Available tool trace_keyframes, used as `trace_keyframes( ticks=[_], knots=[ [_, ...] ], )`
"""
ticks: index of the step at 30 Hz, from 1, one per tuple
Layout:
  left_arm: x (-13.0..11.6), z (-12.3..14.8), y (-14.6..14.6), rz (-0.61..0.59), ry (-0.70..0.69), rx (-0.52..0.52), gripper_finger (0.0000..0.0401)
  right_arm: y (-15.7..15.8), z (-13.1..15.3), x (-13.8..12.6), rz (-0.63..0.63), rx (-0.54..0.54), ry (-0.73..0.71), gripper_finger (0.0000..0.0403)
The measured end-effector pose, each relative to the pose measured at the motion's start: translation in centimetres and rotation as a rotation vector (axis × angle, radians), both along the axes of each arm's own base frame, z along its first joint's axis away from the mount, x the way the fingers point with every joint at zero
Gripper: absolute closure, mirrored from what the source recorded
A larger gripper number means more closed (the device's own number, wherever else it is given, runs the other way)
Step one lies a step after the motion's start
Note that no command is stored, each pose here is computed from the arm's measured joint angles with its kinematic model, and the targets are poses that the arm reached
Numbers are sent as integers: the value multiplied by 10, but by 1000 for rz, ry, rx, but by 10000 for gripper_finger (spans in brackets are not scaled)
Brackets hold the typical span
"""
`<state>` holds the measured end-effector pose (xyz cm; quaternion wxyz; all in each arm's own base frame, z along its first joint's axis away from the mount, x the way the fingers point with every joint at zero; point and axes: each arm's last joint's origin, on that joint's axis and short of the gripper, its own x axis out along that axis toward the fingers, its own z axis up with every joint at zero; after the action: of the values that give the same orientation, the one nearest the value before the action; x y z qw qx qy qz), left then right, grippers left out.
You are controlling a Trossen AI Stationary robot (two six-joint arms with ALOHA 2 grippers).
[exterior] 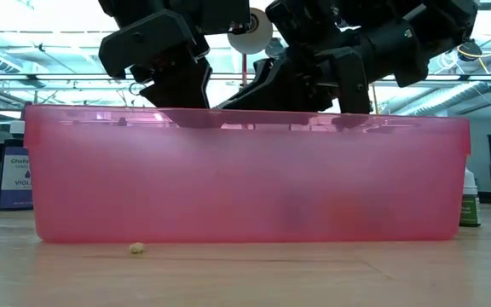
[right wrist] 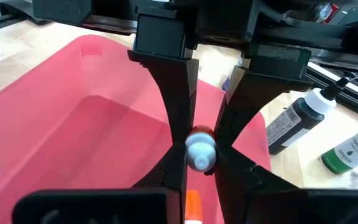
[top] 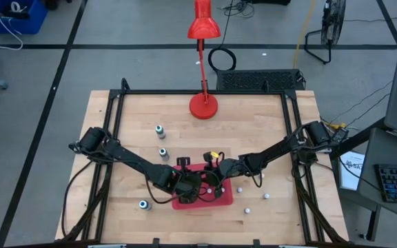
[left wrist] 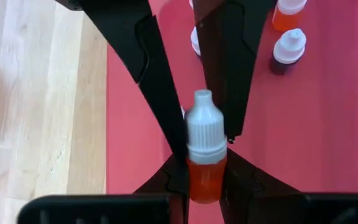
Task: Pick & Place food coloring
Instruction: Put the small yellow food coloring bottle into the pink container
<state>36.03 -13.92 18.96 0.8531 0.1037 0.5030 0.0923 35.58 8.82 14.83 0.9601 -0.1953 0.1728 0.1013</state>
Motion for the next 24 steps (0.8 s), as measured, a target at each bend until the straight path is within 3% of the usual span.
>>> trace_keyframes(
  ticks=[5, 11, 14, 17, 20, 24],
  knots=[
    [0, 0, 0, -4, -5, 17, 327, 1, 3, 0, -15, -53, 27, 359],
    [-8, 26, -12, -80, -105, 54, 244, 8, 26, -6, -50, -139, 251, 359],
    [-15, 38, -24, -113, -165, 103, 215, 16, 46, -9, -37, -140, 313, 359],
    [-26, 50, -36, -129, -222, 140, 194, 19, 59, -15, -50, -151, 472, 359],
    [-35, 53, -45, -129, -258, 187, 180, 15, 82, -18, -116, -130, 628, 359],
    [-47, 59, -52, -118, -325, 226, 173, 4, 101, -21, -148, -1, 797, 359]
  ],
)
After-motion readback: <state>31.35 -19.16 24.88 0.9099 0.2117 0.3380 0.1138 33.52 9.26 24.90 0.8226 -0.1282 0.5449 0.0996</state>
